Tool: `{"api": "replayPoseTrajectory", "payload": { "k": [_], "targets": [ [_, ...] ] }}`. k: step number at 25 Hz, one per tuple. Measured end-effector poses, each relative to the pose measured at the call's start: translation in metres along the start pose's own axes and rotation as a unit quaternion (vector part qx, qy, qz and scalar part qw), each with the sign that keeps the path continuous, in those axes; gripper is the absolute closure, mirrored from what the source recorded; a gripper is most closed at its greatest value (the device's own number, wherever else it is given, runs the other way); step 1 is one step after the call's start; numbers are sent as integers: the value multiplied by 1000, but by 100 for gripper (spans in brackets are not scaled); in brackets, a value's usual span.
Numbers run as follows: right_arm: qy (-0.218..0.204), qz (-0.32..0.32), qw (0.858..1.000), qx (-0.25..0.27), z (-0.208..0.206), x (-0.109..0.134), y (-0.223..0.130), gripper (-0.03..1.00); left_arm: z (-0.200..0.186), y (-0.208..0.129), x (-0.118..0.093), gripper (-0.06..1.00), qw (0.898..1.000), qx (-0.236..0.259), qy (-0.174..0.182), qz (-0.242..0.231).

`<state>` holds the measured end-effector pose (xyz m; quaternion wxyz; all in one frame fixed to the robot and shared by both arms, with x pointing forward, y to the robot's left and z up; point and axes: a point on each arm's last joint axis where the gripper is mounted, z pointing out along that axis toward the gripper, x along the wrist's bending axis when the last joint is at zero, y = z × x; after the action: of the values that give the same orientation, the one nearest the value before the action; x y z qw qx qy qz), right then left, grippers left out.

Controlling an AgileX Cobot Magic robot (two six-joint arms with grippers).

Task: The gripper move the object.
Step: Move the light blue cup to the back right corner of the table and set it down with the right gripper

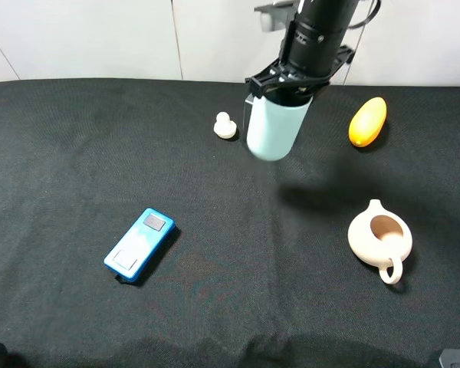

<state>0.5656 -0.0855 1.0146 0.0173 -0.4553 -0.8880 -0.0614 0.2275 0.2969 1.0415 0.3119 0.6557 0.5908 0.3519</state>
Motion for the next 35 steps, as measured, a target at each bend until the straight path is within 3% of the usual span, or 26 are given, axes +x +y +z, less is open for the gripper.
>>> {"api": "replayPoseTrajectory", "payload": {
  "k": [5, 9, 22, 35],
  "targets": [
    [-41, -9, 999, -21, -16, -6, 1, 93, 0, 0, 0, -5, 1000, 0, 0, 0],
    [-45, 8, 999, -24, -19, -18, 1, 93, 0, 0, 0, -5, 1000, 0, 0, 0],
    [-63, 119, 991, -28, -28, -105, -17, 93, 0, 0, 0, -5, 1000, 0, 0, 0],
    [-75, 227, 970, -32, -39, -184, -53, 93, 0, 0, 0, -5, 1000, 0, 0, 0]
  ]
}}
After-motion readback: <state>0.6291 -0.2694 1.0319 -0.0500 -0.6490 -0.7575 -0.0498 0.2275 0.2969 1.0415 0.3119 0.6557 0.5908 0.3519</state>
